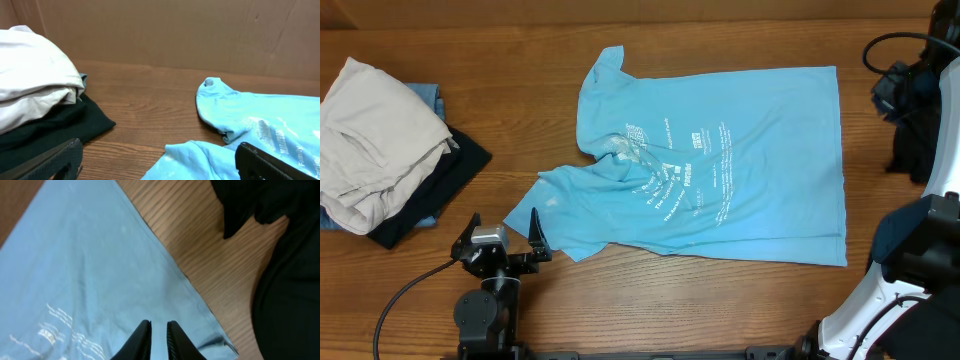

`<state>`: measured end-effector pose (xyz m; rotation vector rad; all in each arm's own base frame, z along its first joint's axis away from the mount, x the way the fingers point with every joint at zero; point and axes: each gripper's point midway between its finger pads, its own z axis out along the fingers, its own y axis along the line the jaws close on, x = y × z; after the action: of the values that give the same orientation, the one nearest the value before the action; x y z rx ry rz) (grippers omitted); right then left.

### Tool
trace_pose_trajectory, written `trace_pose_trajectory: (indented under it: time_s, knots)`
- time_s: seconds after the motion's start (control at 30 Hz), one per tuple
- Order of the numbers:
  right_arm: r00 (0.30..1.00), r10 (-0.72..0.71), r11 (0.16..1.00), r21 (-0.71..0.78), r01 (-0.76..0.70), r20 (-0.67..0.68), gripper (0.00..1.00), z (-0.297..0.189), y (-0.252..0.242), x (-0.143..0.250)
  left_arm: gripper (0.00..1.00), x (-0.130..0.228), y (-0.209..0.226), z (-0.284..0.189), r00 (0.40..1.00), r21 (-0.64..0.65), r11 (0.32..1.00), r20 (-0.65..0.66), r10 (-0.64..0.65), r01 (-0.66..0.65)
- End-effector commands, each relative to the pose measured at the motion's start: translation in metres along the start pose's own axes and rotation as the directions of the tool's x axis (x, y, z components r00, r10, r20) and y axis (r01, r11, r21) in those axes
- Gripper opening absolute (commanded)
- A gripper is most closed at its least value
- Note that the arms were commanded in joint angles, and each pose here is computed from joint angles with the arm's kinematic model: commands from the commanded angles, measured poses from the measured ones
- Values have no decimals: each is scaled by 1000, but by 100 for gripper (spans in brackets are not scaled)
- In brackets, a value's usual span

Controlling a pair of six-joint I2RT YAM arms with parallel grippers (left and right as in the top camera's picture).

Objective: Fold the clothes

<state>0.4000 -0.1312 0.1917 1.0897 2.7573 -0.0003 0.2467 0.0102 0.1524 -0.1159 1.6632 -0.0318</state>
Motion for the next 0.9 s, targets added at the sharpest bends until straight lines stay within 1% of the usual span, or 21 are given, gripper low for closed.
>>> trace_pose_trajectory:
  time_s: [0.0, 0.03, 0.13, 0.3, 0.37, 0.5, 0.6, 0.67, 0.87]
  knots:
    - [1000, 7, 1000, -10, -7, -7, 17, -10, 2, 7, 100, 0, 0, 0, 1000, -4, 1000, 3, 27, -27]
    - [1000, 14, 1000, -5, -15, -15, 18, -10, 1, 9, 100, 0, 0, 0, 1000, -4, 1000, 3, 27, -27]
    - [997, 25, 999, 22, -23, -67, 26, -10, -9, 21, 100, 0, 0, 0, 1000, -4, 1000, 3, 27, -27]
    - [994, -2, 998, 58, 8, -113, 31, -8, -17, 31, 100, 0, 0, 0, 1000, -4, 1000, 3, 27, -27]
    - [991, -4, 998, 67, 13, -134, 31, -3, -19, 36, 100, 0, 0, 0, 1000, -4, 1000, 3, 27, -27]
    - [975, 2, 994, 107, 22, -224, 31, 21, -28, 55, 100, 0, 0, 0, 1000, -4, 1000, 3, 27, -27]
    - [963, -35, 995, 80, 58, -266, 31, 42, -25, 65, 100, 0, 0, 0, 1000, -4, 1000, 3, 27, -27]
    - [946, -47, 993, 89, 80, -322, 31, 59, -27, 81, 100, 0, 0, 0, 1000, -4, 1000, 3, 27, -27]
    - [929, 19, 991, 128, 31, -370, 30, 98, -44, 100, 100, 0, 0, 0, 1000, -4, 1000, 3, 27, -27]
